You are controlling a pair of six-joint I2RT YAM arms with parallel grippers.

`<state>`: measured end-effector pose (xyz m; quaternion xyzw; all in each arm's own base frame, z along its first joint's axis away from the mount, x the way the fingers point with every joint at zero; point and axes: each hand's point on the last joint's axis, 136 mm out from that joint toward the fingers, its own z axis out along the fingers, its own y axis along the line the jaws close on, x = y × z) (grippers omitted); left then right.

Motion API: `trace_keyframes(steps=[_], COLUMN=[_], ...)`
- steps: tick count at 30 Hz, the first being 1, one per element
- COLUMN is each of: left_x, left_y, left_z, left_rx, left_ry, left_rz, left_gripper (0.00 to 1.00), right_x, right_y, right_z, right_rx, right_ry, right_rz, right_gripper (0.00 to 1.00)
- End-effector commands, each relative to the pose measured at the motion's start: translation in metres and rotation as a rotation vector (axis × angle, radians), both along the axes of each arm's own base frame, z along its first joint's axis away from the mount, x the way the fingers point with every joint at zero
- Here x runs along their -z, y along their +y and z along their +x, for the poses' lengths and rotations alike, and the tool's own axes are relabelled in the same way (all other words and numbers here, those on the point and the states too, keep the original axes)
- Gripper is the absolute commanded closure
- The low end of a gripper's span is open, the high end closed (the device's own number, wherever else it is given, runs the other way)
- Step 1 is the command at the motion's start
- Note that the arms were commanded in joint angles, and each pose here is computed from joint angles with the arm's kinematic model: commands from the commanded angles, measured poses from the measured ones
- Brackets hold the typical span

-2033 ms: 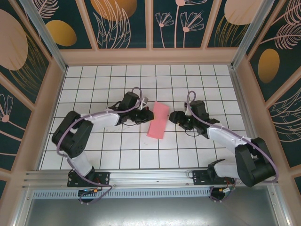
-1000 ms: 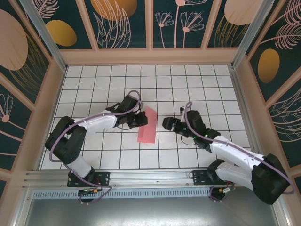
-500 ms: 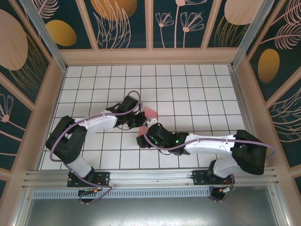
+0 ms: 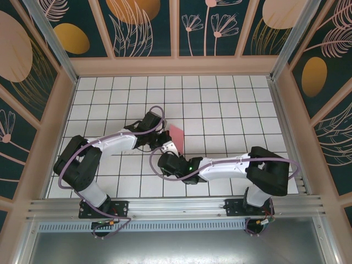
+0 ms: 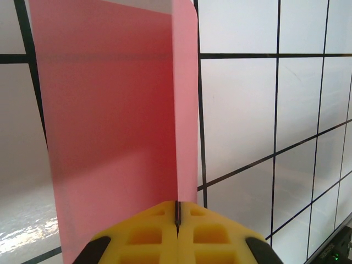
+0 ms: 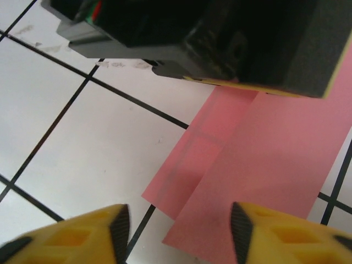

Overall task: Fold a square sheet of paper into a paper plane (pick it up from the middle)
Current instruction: Fold the triangle a second time at the center of the table.

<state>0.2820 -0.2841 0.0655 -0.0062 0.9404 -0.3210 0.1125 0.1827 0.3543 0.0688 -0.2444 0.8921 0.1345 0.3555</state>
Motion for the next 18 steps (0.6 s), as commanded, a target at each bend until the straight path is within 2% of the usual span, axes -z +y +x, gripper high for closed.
trace_keyframes(steps=[1,8,14,16,18], left_x=[-0.001,-0.002,-0.006,-0.008,-0.012], left_y=[-0.002,-0.003,-0.003,0.0,0.006], left_z=[0.0,0.001,0.003,0.004,0.008], left_rx=[0.007,0.006,0.001,-0.016,-0.049], left_ry=[0.0,-0.004,-0.012,-0.021,-0.048], left_rz=[-0.009,-0.009,-0.012,-0.001,0.021], left_gripper=[1.0,1.0,1.0,0.95,0.78], right_x=[-0.006,-0.01,-0.014,-0.015,-0.016], right_y=[-0.001,-0.004,-0.003,-0.004,-0.005], right_z=[0.006,0.005,0.002,0.001,0.002], right_rx=[0.027,0.031,0.015,0.009,0.009], right_ry=[-0.047,-0.047,-0.037,-0.034,-0.03], right_rz=[-0.03,-0.025,-0.016,-0.01,0.01], right_gripper=[0.57,0.71,0.92,0.97,1.0])
